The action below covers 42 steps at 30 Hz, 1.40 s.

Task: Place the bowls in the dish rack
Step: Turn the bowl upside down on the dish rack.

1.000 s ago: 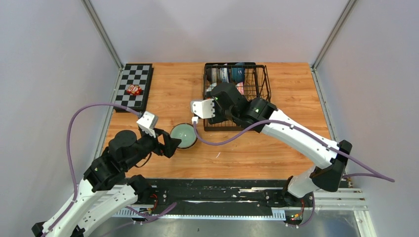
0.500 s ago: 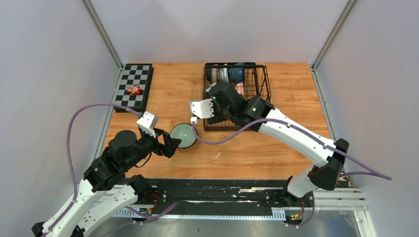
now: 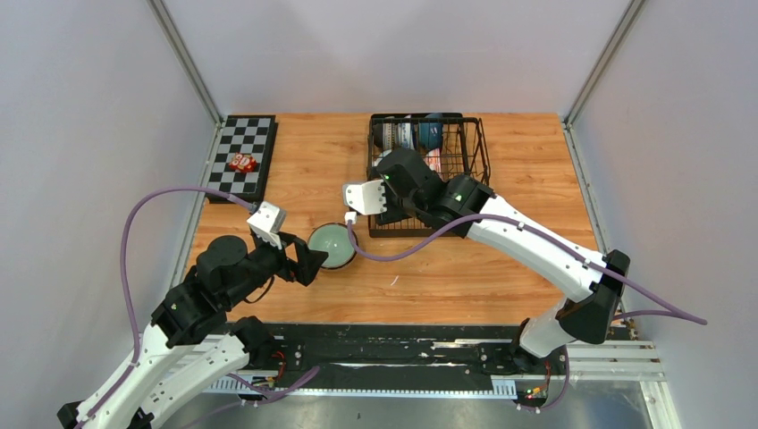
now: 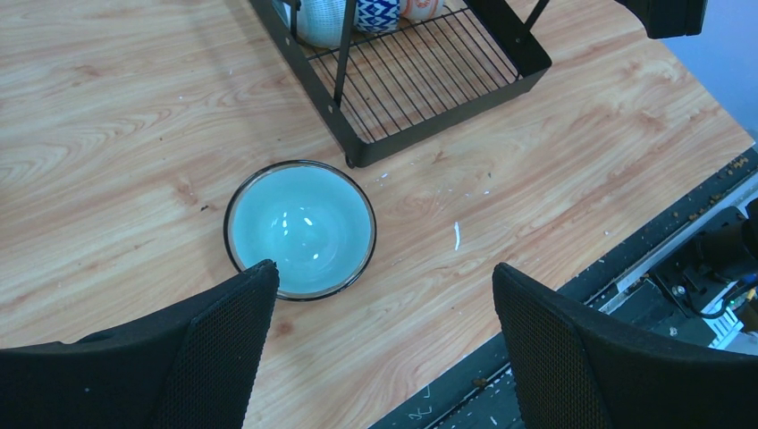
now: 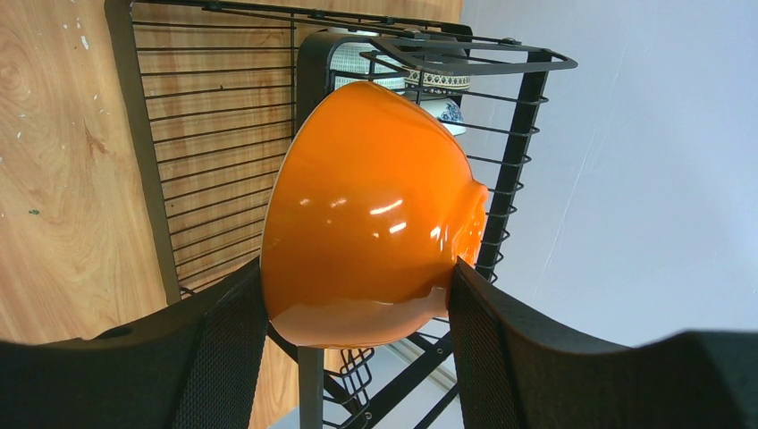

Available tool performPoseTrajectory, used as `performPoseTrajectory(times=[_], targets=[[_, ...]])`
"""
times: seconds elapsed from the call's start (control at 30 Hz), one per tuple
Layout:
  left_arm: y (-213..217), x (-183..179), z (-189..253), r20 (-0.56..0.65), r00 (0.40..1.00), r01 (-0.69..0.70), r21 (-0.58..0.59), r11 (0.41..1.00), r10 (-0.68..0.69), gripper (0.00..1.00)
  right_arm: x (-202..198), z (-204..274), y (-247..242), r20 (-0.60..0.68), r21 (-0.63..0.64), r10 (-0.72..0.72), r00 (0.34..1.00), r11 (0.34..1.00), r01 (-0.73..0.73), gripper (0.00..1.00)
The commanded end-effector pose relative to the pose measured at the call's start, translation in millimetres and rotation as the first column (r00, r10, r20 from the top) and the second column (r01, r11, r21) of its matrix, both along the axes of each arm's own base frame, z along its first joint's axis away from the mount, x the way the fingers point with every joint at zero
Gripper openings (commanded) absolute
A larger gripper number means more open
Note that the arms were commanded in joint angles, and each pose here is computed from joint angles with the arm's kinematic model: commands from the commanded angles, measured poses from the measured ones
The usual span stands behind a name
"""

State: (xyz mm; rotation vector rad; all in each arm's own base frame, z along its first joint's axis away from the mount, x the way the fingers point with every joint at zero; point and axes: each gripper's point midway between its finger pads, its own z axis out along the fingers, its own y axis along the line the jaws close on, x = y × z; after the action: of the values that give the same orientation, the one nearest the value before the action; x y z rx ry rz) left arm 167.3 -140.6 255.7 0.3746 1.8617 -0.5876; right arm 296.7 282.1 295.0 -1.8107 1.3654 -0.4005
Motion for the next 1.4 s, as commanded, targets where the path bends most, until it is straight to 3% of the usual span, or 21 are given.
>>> performPoseTrajectory(times=[0.0, 1.37], targets=[[2.0, 0.3, -3.1, 0.002, 1.0, -0.006, 0.01, 1.0, 0.006, 0.91, 2.9, -4.1, -6.3, -0.002, -0.021, -0.009, 1.0, 1.0, 0.009, 0.46], [4.4, 2.6, -5.5, -0.004, 1.0, -0.025, 0.02, 0.999, 0.025, 0.91, -15.7, 0.7, -4.1, -0.038, 0.039, 0.017, 0.999, 0.999, -0.015, 0.87]])
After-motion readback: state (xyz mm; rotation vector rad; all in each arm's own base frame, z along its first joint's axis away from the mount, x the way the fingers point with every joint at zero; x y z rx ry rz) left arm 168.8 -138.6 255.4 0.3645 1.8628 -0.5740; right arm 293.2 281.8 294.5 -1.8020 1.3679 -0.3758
